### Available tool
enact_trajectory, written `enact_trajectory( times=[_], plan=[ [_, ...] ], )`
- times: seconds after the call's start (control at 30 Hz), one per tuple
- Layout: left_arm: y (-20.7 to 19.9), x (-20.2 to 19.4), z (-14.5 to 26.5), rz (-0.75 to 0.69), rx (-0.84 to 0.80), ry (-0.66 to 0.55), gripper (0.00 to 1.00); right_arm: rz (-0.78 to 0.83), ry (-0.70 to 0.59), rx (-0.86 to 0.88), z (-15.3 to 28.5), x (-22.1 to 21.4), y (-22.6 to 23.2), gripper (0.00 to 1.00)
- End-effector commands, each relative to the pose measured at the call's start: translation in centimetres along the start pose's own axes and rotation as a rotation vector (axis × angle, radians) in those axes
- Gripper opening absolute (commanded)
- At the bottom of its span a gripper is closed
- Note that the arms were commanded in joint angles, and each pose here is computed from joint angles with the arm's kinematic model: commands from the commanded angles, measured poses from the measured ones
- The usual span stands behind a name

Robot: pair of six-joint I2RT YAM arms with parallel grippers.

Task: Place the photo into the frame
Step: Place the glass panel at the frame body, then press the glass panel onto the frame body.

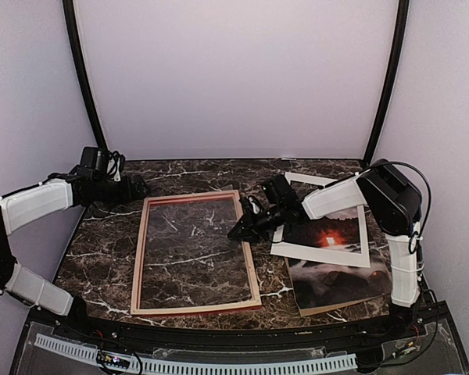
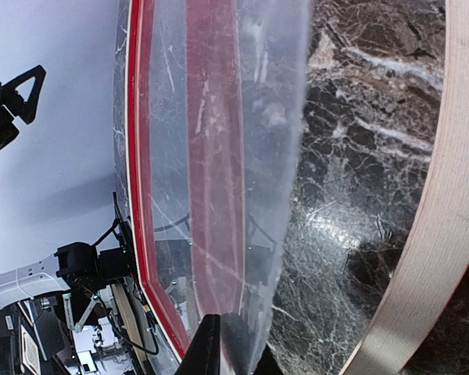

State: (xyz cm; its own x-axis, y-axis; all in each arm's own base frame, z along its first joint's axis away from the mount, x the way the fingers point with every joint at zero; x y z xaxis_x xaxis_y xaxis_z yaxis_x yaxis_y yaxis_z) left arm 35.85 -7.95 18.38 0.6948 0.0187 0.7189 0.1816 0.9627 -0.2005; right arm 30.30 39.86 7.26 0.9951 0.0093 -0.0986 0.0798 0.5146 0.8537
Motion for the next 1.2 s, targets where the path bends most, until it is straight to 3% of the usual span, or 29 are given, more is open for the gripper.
enact_trajectory(
  times=[0.0,0.23,0.47,0.7,0.9,1.17],
  plan=[
    [-2.5,-1.5,-1.5,0.026,-0.063,0.002,0.99,0.029,-0.020,0.005,-0.6,0.5,0.6,0.11],
    [-8.3,-4.5,-2.8,0.039,-0.206,0.037,0.99,0.025,-0.026,-0.013,-0.9,0.5,0.2,0.25],
    [-14.2,-6.9,-3.3,0.056,-0.337,0.048,0.99,0.023,-0.024,-0.034,-1.3,0.3,-0.1,0.34],
    [-18.8,-10.6,-5.1,0.043,-0.431,0.143,0.99,0.023,-0.033,-0.046,-1.2,0.3,-0.3,0.41],
    [-20.4,-12.8,-6.3,0.043,-0.450,0.197,0.99,0.042,-0.046,-0.074,-0.7,0.4,-0.1,0.46],
    [-19.4,-15.1,-7.0,0.053,-0.408,0.250,0.99,0.088,-0.104,-0.168,1.1,0.6,0.3,0.53]
  ],
)
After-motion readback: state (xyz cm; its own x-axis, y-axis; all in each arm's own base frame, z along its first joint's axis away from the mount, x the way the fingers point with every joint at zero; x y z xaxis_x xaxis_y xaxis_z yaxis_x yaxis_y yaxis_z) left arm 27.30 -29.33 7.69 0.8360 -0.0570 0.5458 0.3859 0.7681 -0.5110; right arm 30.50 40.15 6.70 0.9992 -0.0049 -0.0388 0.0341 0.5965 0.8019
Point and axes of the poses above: each gripper's point midway between its finger pads, its own z axis back along the fingers, its own y axis along the line the jaws close on, x = y × z, the point moved 3 cm from there along z, back along the fingers, and after that the axes turned 14 degrees about -z, right-handed, at the moved point
